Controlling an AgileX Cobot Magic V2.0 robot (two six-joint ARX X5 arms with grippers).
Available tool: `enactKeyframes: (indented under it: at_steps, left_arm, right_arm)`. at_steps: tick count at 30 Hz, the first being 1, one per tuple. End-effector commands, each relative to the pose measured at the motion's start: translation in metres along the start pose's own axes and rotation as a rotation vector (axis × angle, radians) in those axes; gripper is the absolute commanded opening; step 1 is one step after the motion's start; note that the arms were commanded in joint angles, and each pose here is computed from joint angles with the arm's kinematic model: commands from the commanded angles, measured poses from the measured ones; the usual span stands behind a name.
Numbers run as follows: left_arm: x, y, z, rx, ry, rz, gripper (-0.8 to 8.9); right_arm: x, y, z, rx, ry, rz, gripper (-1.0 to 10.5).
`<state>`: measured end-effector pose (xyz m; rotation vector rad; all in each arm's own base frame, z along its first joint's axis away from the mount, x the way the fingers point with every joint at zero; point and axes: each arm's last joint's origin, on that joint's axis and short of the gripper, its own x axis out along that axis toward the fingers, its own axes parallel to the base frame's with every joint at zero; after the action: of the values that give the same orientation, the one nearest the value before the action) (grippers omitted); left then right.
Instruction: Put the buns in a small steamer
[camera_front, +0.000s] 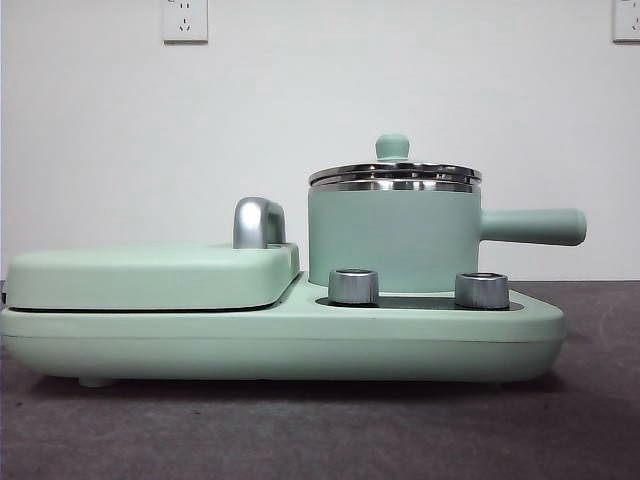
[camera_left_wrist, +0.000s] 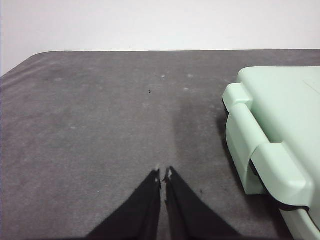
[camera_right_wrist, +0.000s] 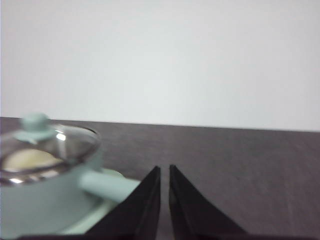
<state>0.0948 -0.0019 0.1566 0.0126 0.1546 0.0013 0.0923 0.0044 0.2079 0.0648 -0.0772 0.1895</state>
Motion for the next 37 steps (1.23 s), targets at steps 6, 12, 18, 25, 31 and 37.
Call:
enactKeyframes:
  at_steps: [6,12,18,25,31,37]
  left_arm:
    - [0.002,0.0,-0.007,0.008,0.023,0.005,0.21]
    - [0.002,0.0,-0.007,0.008,0.023,0.005,0.21]
    - [0.002,0.0,-0.007,0.007,0.023,0.005,0.21]
    - [0.002,0.0,-0.007,0.007,0.023,0.005,0.21]
    - [0.002,0.0,-0.007,0.007,0.023,0.005,0.21]
    - [0.002,0.0,-0.007,0.007,0.023,0.005,0.21]
  right_arm:
    - [0.002,-0.008,-0.026,-0.004,0.052,-0.192,0.3]
    - [0.003,-0.01,-0.043,0.001,0.103,-0.202,0.3]
    - [0.002,-0.01,-0.051,0.009,0.179,-0.211,0.3]
    - [-0.002,-0.01,-0.057,0.015,0.237,-0.213,0.3]
    - [-0.002,-0.01,-0.057,0.018,0.237,-0.21,0.3]
    - [-0.002,-0.01,-0.055,0.016,0.218,-0.212,0.3]
